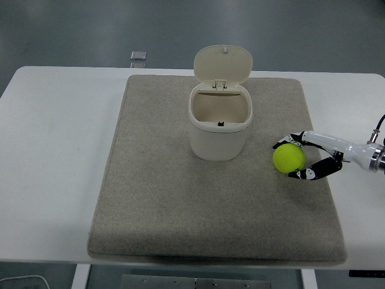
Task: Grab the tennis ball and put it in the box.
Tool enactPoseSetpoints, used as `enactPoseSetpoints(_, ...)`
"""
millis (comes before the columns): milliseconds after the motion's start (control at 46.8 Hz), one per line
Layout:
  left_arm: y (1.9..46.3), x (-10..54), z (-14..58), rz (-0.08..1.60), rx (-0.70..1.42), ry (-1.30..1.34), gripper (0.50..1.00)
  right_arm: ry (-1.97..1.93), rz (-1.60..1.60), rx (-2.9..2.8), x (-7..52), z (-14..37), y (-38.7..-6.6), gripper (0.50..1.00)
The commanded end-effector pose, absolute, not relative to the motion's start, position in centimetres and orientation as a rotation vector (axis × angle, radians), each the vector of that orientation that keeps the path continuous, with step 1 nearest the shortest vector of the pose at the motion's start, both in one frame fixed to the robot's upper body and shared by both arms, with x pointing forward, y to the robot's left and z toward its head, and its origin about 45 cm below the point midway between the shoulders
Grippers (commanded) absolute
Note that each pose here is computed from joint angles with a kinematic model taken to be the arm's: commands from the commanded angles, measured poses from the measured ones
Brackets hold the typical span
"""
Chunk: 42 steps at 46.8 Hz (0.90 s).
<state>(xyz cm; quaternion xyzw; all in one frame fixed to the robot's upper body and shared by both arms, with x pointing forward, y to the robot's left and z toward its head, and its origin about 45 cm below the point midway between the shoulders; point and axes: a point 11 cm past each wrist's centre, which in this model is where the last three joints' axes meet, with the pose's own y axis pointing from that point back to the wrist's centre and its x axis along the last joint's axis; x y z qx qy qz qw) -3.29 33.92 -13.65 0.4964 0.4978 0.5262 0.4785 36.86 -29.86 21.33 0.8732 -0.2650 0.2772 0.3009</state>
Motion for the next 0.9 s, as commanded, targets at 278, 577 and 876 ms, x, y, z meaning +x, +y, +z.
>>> enactPoseSetpoints(278, 33.9, -3.3, -13.7, 1.285, 1.212, 1.215, 0.992, -0.68, 0.897, 2.426, 38.0, 28.6, -28.8, 0.5)
enactPoseSetpoints(577, 33.9, -3.3, -13.7, 1.285, 1.212, 1.215, 0.992, -0.624, 1.029, 2.473, 39.1, 32.6, -25.4, 0.5)
enactPoseSetpoints(876, 33.9, -3.3, -13.7, 1.285, 1.212, 1.215, 0.992, -0.569, 1.092, 2.508, 40.3, 34.5, -20.3, 0.5)
